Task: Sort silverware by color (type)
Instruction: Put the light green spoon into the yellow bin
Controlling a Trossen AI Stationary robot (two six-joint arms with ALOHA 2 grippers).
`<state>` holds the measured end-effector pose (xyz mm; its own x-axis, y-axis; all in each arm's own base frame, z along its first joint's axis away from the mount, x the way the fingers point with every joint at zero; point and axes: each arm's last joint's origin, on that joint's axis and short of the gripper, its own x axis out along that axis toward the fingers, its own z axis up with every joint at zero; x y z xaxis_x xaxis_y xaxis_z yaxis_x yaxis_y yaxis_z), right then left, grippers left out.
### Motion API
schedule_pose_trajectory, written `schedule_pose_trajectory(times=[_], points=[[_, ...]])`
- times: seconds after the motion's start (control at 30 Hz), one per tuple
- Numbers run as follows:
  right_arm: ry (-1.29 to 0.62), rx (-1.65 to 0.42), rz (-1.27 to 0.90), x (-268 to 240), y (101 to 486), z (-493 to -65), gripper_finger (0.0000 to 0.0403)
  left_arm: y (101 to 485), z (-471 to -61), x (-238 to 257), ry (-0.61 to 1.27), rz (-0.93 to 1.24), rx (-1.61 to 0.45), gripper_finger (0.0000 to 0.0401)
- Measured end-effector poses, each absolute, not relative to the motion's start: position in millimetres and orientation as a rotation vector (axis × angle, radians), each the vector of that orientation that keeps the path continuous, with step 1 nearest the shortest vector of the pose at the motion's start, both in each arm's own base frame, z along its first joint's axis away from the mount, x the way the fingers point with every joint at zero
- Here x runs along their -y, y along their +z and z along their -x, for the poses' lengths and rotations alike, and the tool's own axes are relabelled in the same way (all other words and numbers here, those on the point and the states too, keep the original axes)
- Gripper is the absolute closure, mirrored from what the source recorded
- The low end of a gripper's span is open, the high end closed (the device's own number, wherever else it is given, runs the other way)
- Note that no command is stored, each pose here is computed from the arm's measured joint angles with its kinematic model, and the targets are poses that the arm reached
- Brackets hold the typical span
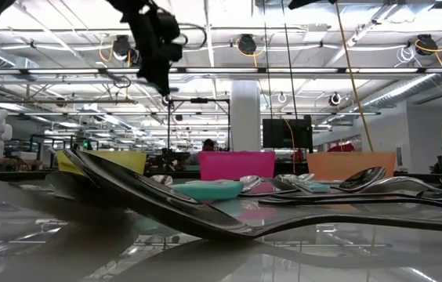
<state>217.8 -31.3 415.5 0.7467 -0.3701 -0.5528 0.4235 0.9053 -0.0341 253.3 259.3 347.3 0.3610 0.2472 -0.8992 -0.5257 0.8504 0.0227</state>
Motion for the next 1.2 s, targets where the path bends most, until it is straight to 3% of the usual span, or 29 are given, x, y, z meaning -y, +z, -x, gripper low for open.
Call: schedule_pose_trajectory(times=[0.33, 0.6, 1.2], points=[[-0.61, -0.532, -0.194, 48.4, 419.7, -206.2, 0.0232, 280.5, -233.0, -284.9, 0.462, 0.366, -1.103, 0.0322], [-0.638, -0.457, -0.266, 52.5, 423.5, -209.4, 0.0232, 269.7, -219.0, -286.9, 0.309, 0.377, -1.069, 0.0322], [-0.638, -0.453, -0.277, 52.5, 423.5, -209.9, 0.0232, 266.3, -228.9, -243.7, -0.178, -0.071, -1.348, 0.0319]])
